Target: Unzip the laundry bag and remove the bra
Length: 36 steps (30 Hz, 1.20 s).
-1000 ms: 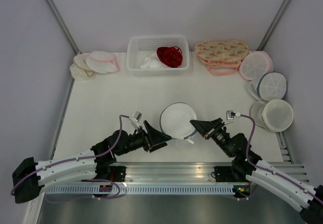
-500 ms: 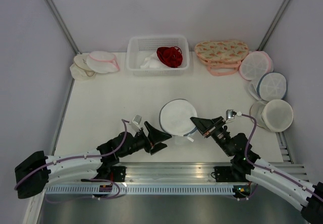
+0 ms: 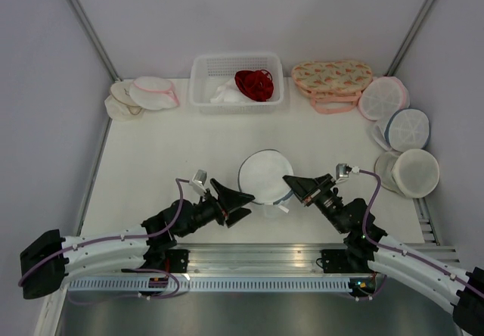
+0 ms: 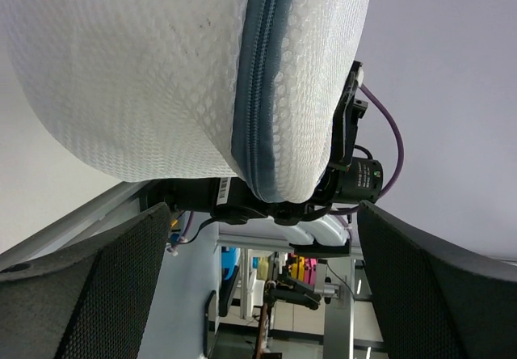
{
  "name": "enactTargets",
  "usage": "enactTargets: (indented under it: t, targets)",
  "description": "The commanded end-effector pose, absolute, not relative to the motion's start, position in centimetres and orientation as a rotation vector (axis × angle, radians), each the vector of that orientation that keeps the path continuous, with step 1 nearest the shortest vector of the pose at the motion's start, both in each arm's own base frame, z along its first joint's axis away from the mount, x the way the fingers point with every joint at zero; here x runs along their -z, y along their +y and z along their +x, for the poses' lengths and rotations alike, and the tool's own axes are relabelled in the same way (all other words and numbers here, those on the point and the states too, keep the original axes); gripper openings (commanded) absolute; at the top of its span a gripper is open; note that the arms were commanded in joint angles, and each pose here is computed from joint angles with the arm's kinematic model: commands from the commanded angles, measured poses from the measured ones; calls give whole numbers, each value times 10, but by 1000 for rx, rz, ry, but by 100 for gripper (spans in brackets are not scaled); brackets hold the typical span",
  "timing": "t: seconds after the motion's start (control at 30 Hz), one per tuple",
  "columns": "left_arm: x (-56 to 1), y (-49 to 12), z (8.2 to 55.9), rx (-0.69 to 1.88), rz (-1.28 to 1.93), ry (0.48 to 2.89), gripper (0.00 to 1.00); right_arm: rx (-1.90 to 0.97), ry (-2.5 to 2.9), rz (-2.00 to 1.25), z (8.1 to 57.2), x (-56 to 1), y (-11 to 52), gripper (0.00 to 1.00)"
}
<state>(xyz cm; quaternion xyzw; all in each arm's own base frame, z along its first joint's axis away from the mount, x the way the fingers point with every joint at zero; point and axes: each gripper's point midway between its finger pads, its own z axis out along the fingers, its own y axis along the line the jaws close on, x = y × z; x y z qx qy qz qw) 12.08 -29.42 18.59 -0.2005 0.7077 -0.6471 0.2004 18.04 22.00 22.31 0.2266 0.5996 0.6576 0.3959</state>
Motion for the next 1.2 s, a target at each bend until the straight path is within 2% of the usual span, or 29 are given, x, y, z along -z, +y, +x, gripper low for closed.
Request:
enactTargets:
  t: [0.0,0.17,0.47,0.57,0.6,0.7,0.73,0.77,0.8,0.87,0.9,0.93,0.97,1.0,1.07,1.1,1.17]
  targets:
    - [-214,-296,125,1897,-628,1883,100,-1659,1542,584,177,-192,216,0]
    - [-206,-306,125,1874,-628,1921,100,-1658,1548,579,177,-193,217,0]
    - [-220,-314,141,1887,-645,1819,100,-1689,1624,490,168,-190,233,1]
    - [-219,-312,144,1870,-654,1803,94,-1693,1667,454,164,-187,239,0]
    - [-218,-312,144,1862,-652,1805,91,-1690,1678,439,163,-186,240,0]
    - [-215,-311,145,1851,-645,1808,69,-1692,1701,420,160,-183,242,0]
    - [-215,-311,144,1850,-642,1807,55,-1692,1706,416,159,-183,243,1]
    - [-214,-311,145,1848,-641,1806,49,-1685,1717,410,159,-181,243,1]
    - [-213,-310,145,1847,-640,1806,35,-1677,1732,405,158,-177,243,0]
    - [-213,-309,145,1843,-631,1802,18,-1651,1749,389,162,-184,247,0]
    - [-212,-309,145,1835,-625,1806,2,-1654,1781,352,158,-181,252,1]
    - [-214,-308,145,1826,-615,1796,2,-1633,1807,335,159,-183,255,0]
    - [-211,-307,146,1797,-605,1814,2,-1566,1845,263,160,-178,257,4]
    - [-208,-306,146,1770,-593,1829,2,-1516,1877,231,162,-176,259,20]
    - [-211,-303,150,1683,-561,1848,2,-1385,1953,172,167,-176,257,60]
    - [-190,-298,151,1555,-526,1932,2,-1284,1951,138,174,-175,251,85]
    - [-187,-290,157,1462,-523,1946,2,-1152,1993,114,179,-176,240,95]
